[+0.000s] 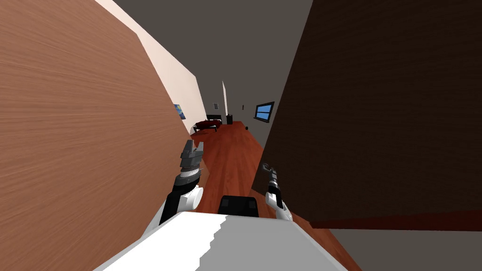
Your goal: Push the door open
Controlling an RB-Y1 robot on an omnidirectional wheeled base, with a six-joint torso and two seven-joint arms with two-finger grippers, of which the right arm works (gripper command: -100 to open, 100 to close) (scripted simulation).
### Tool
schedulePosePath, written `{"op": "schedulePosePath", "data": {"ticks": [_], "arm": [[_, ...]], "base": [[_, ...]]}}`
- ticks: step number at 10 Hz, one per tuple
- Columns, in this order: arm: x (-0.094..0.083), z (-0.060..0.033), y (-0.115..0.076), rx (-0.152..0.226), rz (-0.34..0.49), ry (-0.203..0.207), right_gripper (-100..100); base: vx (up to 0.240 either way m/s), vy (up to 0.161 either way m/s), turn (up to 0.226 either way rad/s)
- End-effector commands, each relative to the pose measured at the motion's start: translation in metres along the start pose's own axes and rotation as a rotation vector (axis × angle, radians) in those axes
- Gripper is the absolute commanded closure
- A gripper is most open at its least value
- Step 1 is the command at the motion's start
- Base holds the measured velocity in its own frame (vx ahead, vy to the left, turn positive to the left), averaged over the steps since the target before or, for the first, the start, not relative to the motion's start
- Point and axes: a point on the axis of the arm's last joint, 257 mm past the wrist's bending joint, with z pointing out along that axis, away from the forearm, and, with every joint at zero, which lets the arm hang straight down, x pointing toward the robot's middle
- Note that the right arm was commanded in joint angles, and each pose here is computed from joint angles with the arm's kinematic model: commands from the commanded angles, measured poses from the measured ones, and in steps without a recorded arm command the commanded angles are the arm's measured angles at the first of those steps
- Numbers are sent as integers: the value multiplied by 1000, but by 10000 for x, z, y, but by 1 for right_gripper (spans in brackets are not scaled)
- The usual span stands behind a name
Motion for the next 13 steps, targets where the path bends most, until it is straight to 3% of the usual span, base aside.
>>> {"op": "schedulePosePath", "data": {"ticks": [1, 5, 6, 7, 13], "arm": [[-82, 47, 73, -18, -4, -18, 100], [-391, 63, 93, -23, -10, -81, 100], [-391, 63, 93, -23, -10, -81, 100], [-552, 59, 100, -24, -11, -117, 100], [-944, 1, 92, -22, 0, -217, 100]], "base": [[212, 4, -40], [207, -2, -40], [127, 15, -28], [189, 22, -60], [197, 17, -60]]}}
